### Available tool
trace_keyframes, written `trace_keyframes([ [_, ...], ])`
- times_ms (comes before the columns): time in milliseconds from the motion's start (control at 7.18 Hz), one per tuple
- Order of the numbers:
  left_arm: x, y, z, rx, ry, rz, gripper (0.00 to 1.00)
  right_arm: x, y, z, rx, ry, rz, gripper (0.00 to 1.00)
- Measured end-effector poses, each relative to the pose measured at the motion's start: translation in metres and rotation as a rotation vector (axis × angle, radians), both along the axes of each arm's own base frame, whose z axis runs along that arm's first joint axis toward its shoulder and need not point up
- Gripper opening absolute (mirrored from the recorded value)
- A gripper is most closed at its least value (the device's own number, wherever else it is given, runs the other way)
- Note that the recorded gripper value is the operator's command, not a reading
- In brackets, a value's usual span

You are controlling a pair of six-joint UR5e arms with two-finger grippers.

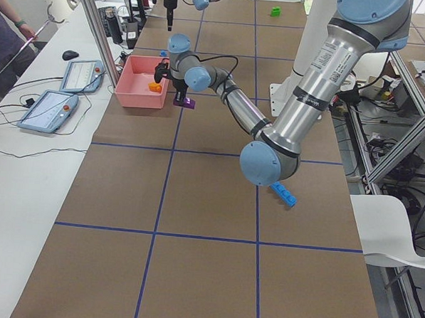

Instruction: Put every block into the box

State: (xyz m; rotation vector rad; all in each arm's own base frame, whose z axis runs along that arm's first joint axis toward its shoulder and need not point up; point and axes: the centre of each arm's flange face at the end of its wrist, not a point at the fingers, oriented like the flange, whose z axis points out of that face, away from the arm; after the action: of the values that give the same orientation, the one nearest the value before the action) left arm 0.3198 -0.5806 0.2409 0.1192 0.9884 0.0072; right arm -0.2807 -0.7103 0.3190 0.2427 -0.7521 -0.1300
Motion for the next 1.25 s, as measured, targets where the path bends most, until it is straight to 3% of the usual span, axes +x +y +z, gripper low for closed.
trace_keyframes([
  [278, 0.031, -0.047, -0.061, -0.028, 0.008, -0.062, 0.00, -0.023, -0.021, 0.046, 0.046, -0.010, 0.005, 0.99],
  [696, 0.066, -0.102, -0.123, -0.033, -0.024, -0.140, 0.00, -0.089, -0.025, 0.061, 0.101, -0.021, 0.025, 0.99],
  [974, 0.087, -0.130, -0.127, -0.024, -0.024, -0.172, 0.00, -0.118, -0.027, 0.067, 0.125, -0.013, 0.042, 0.99],
  [1253, 0.102, -0.151, -0.115, -0.008, -0.035, -0.227, 0.00, -0.126, -0.032, 0.072, 0.116, 0.001, 0.045, 0.96],
])
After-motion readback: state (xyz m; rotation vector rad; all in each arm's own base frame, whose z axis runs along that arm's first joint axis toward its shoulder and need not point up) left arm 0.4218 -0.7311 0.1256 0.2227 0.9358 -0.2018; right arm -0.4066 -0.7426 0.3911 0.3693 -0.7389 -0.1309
